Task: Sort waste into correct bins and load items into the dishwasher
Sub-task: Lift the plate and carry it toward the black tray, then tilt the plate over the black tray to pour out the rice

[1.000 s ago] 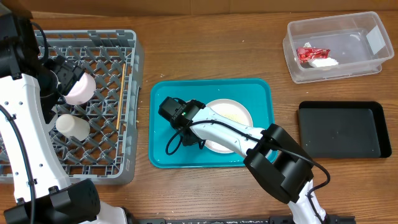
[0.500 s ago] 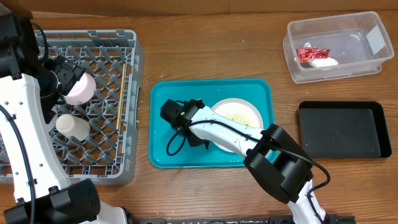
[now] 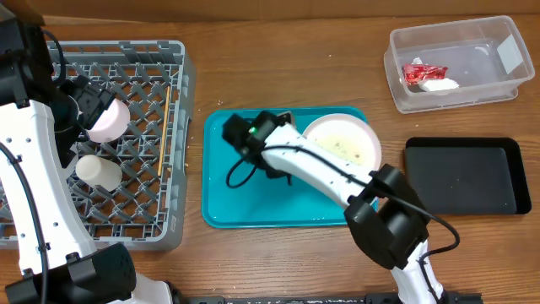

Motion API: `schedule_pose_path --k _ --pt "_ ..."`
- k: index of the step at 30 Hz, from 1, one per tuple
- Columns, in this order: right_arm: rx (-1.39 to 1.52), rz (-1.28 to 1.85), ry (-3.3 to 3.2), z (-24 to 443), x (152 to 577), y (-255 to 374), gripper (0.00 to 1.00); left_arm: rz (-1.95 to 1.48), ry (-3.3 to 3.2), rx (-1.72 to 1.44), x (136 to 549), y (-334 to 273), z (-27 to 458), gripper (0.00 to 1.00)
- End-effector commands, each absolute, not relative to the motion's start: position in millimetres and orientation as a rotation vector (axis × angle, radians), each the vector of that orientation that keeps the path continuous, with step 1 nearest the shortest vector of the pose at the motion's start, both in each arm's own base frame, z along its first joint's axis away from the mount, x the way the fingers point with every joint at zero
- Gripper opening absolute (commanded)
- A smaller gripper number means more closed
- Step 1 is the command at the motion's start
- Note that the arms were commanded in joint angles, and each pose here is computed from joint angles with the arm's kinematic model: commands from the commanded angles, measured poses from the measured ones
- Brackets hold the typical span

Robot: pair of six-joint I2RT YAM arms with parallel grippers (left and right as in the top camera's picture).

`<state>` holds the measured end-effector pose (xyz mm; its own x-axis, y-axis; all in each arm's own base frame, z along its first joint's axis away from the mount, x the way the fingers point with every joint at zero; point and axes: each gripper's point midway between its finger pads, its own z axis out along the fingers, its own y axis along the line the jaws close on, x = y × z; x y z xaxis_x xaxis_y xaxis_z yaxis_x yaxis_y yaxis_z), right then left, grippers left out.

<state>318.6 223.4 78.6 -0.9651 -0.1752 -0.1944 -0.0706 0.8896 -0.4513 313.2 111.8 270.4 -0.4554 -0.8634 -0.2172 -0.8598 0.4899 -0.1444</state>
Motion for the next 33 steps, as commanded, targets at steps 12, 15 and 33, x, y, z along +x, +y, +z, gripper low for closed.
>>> schedule_pose_path --k 12,15,33 --pt "0.588 -0.572 2.740 167.4 410.0 88.5 0.04 -0.021 2.462 -1.484 312.4 111.3 271.0 1.00" --pt "0.771 -0.497 2.736 171.7 420.6 50.2 0.04 -0.021 2.463 -1.484 312.3 111.3 270.9 1.00" --pt "1.578 0.148 2.662 158.7 416.8 -89.3 0.04 -0.021 2.462 -1.485 312.2 111.6 270.9 1.00"
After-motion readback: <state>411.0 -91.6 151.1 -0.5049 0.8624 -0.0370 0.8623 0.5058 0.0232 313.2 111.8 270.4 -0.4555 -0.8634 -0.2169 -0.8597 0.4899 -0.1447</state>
